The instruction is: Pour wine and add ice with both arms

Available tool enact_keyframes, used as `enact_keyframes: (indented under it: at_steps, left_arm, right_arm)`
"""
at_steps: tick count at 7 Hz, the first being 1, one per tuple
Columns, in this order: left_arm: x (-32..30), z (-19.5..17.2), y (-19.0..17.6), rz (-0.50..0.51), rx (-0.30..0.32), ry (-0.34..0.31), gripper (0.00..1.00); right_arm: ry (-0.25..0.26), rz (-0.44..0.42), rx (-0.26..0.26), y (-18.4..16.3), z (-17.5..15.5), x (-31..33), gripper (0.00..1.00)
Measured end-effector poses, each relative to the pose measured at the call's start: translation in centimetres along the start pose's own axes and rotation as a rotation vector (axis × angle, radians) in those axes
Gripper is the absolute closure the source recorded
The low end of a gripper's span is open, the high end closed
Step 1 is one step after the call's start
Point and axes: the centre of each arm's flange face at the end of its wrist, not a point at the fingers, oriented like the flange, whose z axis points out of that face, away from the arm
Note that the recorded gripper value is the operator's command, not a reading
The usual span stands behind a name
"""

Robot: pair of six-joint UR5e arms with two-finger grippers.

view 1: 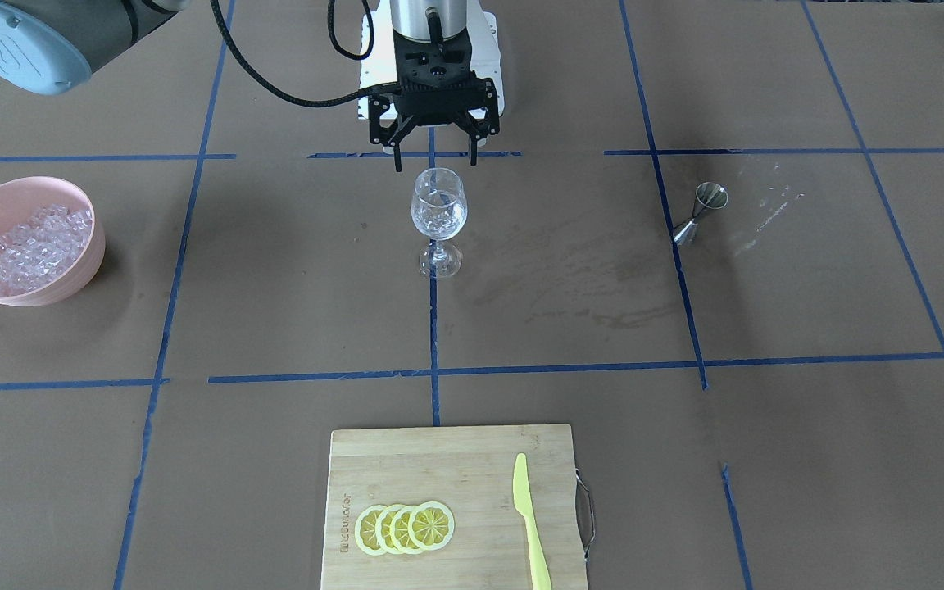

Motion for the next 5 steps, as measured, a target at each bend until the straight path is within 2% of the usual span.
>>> enact_keyframes:
  at_steps: [2,4,5]
  left_arm:
    - [-0.6,0.4,0.9,-0.016,-0.015,-0.005,0.00]
    - [-0.9,1.1,1.9,-0.005,-0.035,-0.007,0.00]
    - [-0.9,1.4,2.1,0.042,-0.044,-0.006,0.00]
  right_arm:
    - [-0.002,-0.070,-0.039,-4.1,-0.4,7.7,0.00]
    - [0.010,-0.179,-0.105,-10.4,-0.7,20.7,0.00]
    - [0.019,-0.242,-0.137,-12.8,-0.7,27.8,0.00]
